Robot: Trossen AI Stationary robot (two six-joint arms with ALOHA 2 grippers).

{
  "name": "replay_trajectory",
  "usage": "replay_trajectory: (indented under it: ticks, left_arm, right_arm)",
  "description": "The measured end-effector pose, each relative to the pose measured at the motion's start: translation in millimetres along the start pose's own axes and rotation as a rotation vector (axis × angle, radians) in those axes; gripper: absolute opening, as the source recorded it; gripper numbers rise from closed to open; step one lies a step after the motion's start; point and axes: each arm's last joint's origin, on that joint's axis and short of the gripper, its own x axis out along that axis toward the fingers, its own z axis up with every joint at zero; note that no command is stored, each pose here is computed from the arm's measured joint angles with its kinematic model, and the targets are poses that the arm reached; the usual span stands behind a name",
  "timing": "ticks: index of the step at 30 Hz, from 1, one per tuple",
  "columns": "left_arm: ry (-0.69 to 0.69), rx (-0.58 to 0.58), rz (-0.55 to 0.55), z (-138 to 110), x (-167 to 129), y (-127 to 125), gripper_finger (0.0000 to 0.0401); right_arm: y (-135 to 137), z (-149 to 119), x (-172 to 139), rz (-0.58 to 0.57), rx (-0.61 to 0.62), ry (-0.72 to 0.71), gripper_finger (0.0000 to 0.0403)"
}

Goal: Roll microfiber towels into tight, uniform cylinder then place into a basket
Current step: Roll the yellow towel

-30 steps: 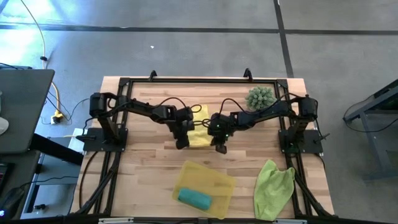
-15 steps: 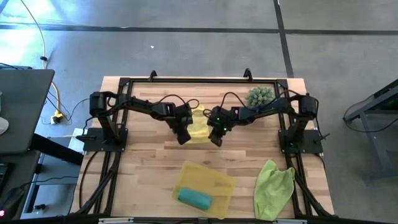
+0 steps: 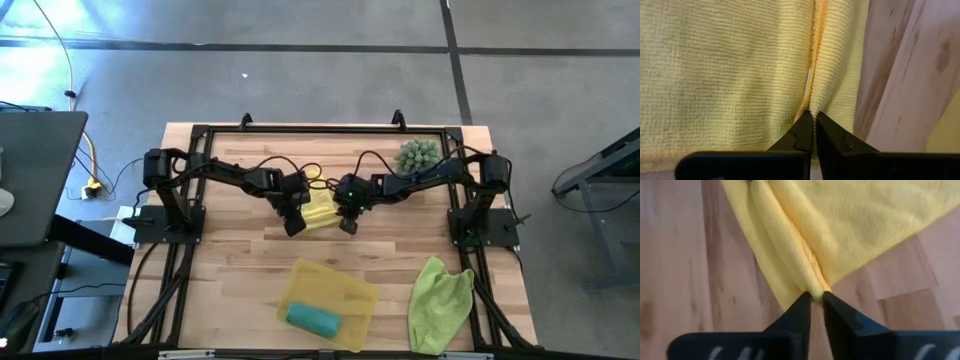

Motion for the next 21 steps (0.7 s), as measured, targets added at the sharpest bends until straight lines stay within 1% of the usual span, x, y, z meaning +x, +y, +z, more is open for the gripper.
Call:
replay_trajectory:
  ticks: [2, 5, 8, 11, 14, 16, 18, 21]
  left_arm:
    - [0.002, 0.011, 0.012, -1.2, 0.5, -2.1, 0.0005]
    - [0.002, 0.062, 0.028, -2.4, 1.6, -5.3, 0.0005]
    - [0.001, 0.086, 0.038, -3.0, 2.1, -7.0, 0.0005]
    - [0.000, 0.098, 0.041, -3.0, 2.1, -7.1, 0.0005]
    - [-0.003, 0.098, 0.052, -2.9, 2.1, -6.8, 0.0005]
    - [-0.006, 0.098, 0.062, -2.8, 2.1, -6.4, 0.0005]
    - [-0.008, 0.098, 0.066, -2.7, 2.1, -6.2, 0.0005]
    - [-0.007, 0.097, 0.067, -2.8, 2.3, -6.1, 0.0005]
  right_arm:
    - [0.8, -1.2, 0.3, -0.014, -0.064, 0.005, 0.0064]
    - [0.8, 0.5, -3.8, -0.045, -0.165, -0.004, 0.0104]
    - [2.2, 4.3, -17.6, -0.047, -0.232, -0.016, 0.0127]
    - [9.6, 9.6, -35.3, -0.040, -0.312, -0.053, 0.0132]
    - [28.0, 13.8, -47.1, -0.012, -0.455, -0.112, 0.0133]
    - [40.1, 13.4, -46.7, 0.006, -0.556, -0.135, 0.0133]
    - [49.8, 12.1, -39.5, -0.013, -0.627, -0.151, 0.0133]
    - [55.2, 8.1, -24.1, -0.092, -0.646, -0.141, 0.0133]
